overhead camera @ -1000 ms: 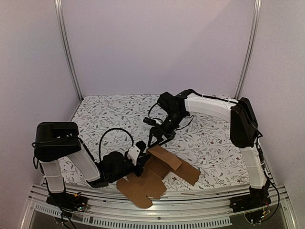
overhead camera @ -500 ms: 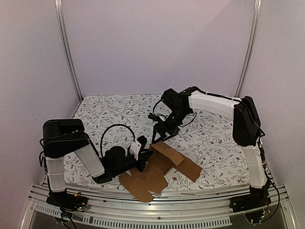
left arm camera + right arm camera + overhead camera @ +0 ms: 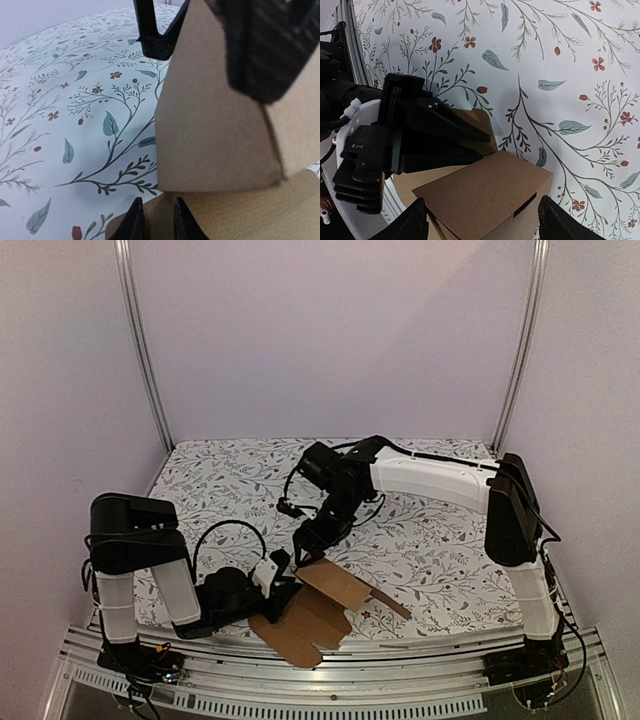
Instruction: Fold the paper box
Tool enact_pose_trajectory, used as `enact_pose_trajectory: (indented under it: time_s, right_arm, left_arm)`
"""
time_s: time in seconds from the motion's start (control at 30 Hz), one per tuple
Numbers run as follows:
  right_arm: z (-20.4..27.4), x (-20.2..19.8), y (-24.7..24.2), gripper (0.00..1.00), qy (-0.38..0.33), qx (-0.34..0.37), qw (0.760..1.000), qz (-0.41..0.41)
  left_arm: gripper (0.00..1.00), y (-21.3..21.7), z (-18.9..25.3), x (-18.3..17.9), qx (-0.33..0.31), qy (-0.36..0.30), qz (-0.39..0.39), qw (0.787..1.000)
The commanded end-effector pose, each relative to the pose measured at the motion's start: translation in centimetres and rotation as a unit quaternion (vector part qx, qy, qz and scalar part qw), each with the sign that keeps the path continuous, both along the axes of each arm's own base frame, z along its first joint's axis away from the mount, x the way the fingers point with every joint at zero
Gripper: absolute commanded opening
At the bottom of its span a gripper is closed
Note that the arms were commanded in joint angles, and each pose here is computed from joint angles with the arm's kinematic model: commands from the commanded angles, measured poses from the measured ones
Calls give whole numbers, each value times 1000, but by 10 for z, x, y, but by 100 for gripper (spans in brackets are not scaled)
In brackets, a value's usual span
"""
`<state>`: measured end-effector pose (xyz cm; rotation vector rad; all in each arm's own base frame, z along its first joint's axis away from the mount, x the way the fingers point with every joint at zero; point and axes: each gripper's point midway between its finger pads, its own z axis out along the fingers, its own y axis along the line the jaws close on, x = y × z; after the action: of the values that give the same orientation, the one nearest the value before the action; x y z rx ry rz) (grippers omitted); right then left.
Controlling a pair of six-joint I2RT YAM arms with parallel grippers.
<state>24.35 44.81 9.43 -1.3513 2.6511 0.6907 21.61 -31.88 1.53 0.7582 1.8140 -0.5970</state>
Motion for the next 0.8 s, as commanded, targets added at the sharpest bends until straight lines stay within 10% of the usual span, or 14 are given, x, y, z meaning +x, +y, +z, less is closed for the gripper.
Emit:
enact_pose_trajectory:
  time_s: [0.0, 0.77]
  right_arm:
    - [-12, 31, -41, 74, -51, -76, 996, -23]
    - [-17, 40, -55, 72, 12, -42, 999, -24]
  left_arm:
    - [23, 5, 41, 2, -42, -36, 21, 998]
    - [47, -55, 23, 42, 25, -63, -15, 998]
